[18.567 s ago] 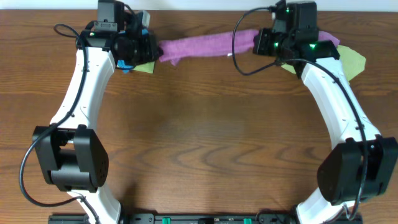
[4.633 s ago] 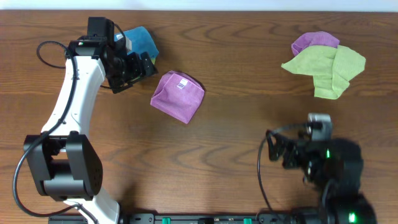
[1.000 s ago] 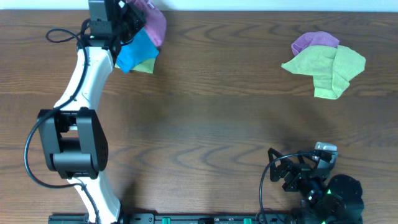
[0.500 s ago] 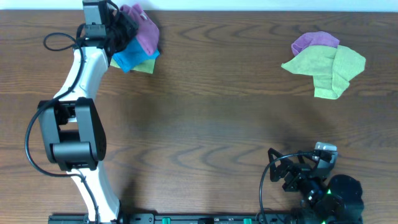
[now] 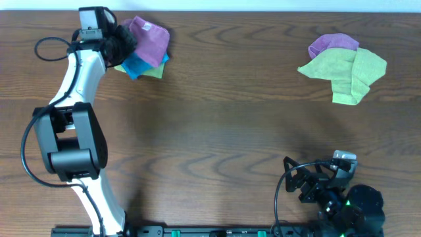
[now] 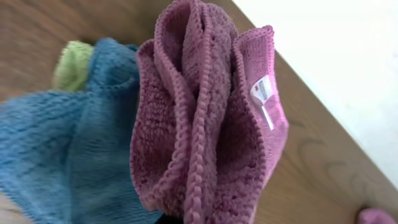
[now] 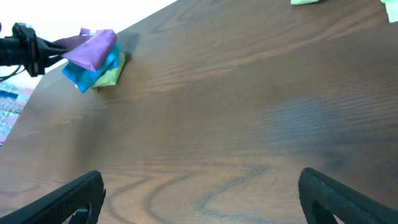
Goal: Fold the cloth
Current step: 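Lower the purple bundle onto the stack and open the left gripper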
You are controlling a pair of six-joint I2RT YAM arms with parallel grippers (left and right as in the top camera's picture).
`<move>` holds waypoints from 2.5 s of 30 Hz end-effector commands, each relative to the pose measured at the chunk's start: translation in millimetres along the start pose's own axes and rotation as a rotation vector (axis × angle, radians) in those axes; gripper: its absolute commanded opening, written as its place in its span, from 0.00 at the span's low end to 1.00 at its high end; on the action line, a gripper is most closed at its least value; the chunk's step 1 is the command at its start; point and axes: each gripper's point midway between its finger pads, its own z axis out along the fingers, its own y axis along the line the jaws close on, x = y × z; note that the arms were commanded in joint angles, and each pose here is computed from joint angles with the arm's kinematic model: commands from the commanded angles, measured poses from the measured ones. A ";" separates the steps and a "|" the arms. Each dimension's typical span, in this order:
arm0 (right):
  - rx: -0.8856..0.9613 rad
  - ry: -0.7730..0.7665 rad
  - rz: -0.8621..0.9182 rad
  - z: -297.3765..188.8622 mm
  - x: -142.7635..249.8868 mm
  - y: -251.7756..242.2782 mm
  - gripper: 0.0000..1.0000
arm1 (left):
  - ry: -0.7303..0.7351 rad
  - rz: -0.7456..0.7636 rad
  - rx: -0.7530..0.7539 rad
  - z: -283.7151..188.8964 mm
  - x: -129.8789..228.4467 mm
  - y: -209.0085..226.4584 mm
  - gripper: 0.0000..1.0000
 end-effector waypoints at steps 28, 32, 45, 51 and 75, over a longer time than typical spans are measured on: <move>0.006 -0.007 0.019 -0.4 -0.6 -1.5 0.99 | -0.066 0.129 -0.151 -6.8 -22.0 33.3 0.50; 0.006 -0.007 0.019 -0.4 -0.5 -1.6 0.99 | -0.076 0.122 -0.153 -10.9 -26.6 36.4 0.67; 0.006 -0.007 0.019 -0.4 -0.6 -1.5 0.99 | -0.129 0.155 -0.134 -35.5 -42.3 24.8 0.68; 0.006 -0.007 0.019 -0.4 -0.6 -1.5 0.99 | -0.180 0.188 -0.110 -59.8 -52.4 7.2 0.67; 0.006 -0.007 0.019 -0.4 -0.6 -1.5 0.99 | -0.316 0.156 0.088 -33.1 -55.5 -74.4 0.09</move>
